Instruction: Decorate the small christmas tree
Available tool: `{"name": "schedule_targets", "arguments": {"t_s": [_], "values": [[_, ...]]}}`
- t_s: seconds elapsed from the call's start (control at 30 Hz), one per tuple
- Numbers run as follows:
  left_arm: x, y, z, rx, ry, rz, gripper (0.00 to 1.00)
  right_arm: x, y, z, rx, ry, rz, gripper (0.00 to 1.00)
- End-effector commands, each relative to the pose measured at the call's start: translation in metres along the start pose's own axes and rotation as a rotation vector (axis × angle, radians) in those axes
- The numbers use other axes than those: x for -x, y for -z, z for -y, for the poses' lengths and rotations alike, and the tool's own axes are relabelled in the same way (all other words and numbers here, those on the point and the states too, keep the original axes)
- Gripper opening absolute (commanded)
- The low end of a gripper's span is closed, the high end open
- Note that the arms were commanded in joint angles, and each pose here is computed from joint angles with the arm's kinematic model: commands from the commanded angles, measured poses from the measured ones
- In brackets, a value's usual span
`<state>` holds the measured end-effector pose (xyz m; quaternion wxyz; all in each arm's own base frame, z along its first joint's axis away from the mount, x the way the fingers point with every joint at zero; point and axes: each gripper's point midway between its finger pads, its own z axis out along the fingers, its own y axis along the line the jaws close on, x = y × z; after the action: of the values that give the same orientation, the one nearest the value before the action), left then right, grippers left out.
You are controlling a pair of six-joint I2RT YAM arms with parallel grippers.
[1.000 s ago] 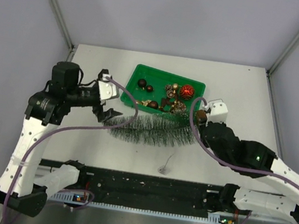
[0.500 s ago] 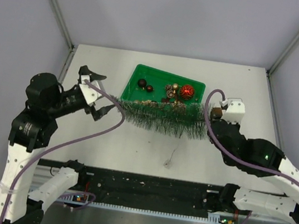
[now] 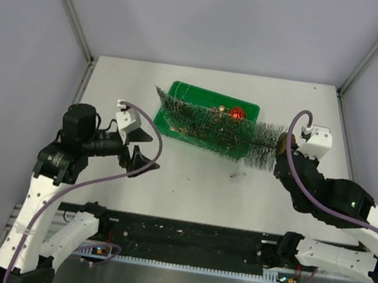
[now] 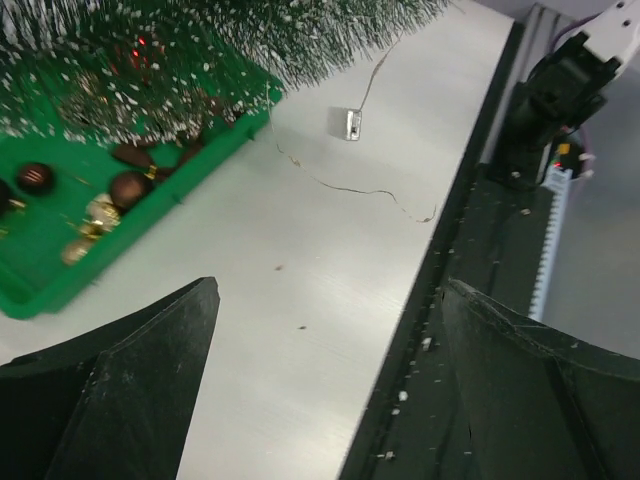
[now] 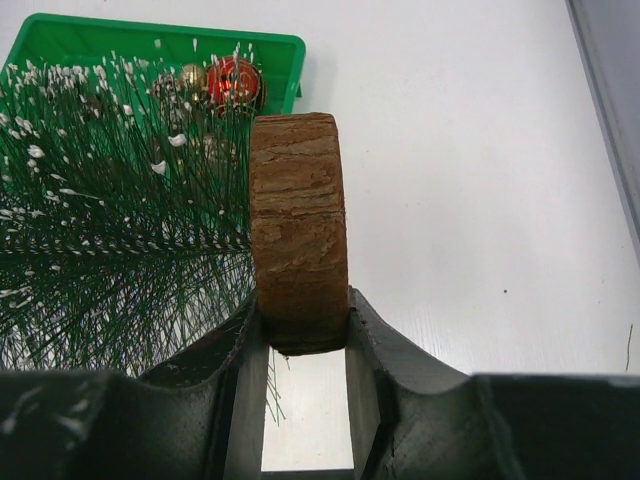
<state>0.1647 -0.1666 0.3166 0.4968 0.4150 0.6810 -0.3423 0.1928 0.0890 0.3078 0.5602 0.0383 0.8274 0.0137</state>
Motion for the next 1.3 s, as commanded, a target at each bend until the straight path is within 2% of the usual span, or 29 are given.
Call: {"name": "schedule_targets", "arguments": {"t_s": [0.0,0.13,0.3,0.43,0.6,0.73,0.87,0.97,1.13,1.2,1.27], "values": [[0.021,-0.012,0.01,-0.089,0.18,0.13,0.99,0.027,0.005,-0.006,0.022,-0.155,0.067,0.0],[0.043,-0.017,0.0,-0.07,0.258,0.232,0.99,0.025,0.002,-0.01,0.024,-0.18,0.071,0.0],[0.039,-0.03,-0.01,-0.084,0.359,0.217,0.99,0.025,-0.001,-0.018,0.033,-0.188,0.074,0.0],[0.042,-0.04,-0.008,-0.077,0.35,0.249,0.99,0.024,-0.003,-0.02,0.033,-0.189,0.076,0.0],[0.036,-0.053,-0.014,-0.063,0.352,0.235,0.98,0.029,-0.002,-0.022,0.038,-0.2,0.086,0.0],[0.033,-0.057,-0.018,-0.06,0.371,0.244,0.88,0.028,-0.002,-0.022,0.037,-0.205,0.085,0.0],[0.029,-0.059,-0.024,-0.027,0.385,0.241,0.82,0.027,-0.004,-0.024,0.038,-0.208,0.083,0.0],[0.028,-0.06,-0.028,-0.006,0.406,0.25,0.73,0.024,-0.005,-0.026,0.043,-0.21,0.079,0.0],[0.03,-0.062,-0.028,-0.016,0.425,0.265,0.45,0.022,-0.006,-0.026,0.045,-0.214,0.076,0.0],[0.03,-0.061,-0.028,-0.014,0.419,0.264,0.29,0.021,-0.006,-0.025,0.046,-0.215,0.076,0.0],[0.029,-0.06,-0.028,-0.006,0.425,0.26,0.01,0.02,-0.005,-0.024,0.043,-0.219,0.077,0.0]]}}
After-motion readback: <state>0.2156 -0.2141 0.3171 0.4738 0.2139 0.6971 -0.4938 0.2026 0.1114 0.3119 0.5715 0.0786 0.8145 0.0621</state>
